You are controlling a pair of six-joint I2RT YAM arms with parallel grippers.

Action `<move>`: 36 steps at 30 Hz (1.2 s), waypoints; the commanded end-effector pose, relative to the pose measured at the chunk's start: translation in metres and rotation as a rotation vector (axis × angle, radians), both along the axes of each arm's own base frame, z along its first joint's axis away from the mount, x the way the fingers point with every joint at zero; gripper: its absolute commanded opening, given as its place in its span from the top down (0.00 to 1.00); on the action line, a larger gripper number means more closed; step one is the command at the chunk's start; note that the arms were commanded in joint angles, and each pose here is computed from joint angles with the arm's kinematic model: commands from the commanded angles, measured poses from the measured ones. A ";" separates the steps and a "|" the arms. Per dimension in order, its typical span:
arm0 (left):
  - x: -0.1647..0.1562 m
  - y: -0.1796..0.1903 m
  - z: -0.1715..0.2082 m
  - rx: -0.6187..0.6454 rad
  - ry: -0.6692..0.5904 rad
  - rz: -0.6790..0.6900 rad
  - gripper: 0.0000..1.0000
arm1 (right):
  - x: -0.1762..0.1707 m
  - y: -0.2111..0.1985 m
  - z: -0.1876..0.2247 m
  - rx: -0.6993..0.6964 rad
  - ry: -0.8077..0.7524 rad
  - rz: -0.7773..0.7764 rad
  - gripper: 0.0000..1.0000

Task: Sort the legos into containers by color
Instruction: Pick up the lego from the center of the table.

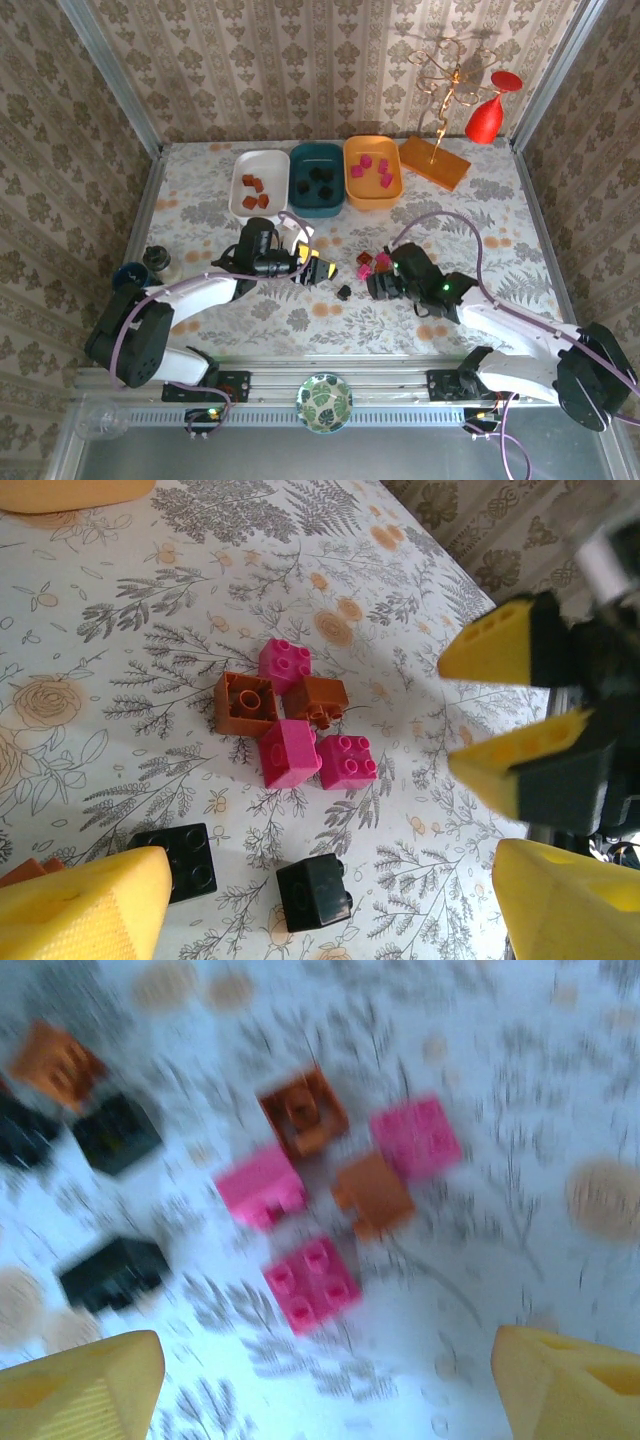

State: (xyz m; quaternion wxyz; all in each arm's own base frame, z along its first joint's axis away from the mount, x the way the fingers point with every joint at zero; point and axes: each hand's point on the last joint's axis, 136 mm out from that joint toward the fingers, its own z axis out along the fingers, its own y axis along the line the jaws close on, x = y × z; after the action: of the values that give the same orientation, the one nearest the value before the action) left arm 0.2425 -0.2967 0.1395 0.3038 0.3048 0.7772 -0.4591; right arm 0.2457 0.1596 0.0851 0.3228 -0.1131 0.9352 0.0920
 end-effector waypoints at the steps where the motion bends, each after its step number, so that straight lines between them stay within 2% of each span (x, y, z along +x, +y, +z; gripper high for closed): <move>1: -0.006 -0.004 0.007 -0.026 -0.044 -0.050 0.15 | -0.003 0.002 -0.005 0.017 -0.006 -0.017 0.11; 8: -0.002 0.001 0.008 -0.012 -0.068 -0.013 0.15 | 0.009 0.019 -0.025 -0.064 0.030 0.047 0.10; 18: 0.001 0.003 0.006 0.007 -0.066 0.010 0.15 | 0.028 0.035 -0.050 -0.150 0.051 0.111 0.23; 23: -0.001 0.005 0.008 0.008 -0.075 0.012 0.15 | 0.030 0.037 -0.063 -0.195 0.083 0.138 0.33; 30: 0.006 0.011 0.008 0.028 -0.099 0.064 0.15 | 0.019 0.045 -0.065 -0.170 0.096 0.178 0.54; 33: 0.007 0.012 0.008 0.029 -0.098 0.071 0.15 | 0.017 0.047 -0.060 -0.146 0.094 0.179 0.63; 36: 0.009 0.014 0.007 0.033 -0.098 0.086 0.15 | 0.014 0.047 -0.041 -0.102 0.071 0.175 0.66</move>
State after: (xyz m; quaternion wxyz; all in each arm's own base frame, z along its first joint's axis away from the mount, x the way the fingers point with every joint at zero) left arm 0.2529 -0.2874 0.1493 0.3495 0.2959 0.7792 -0.4278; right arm 0.2647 0.2036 0.0261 0.2613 -0.2081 0.9410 0.0542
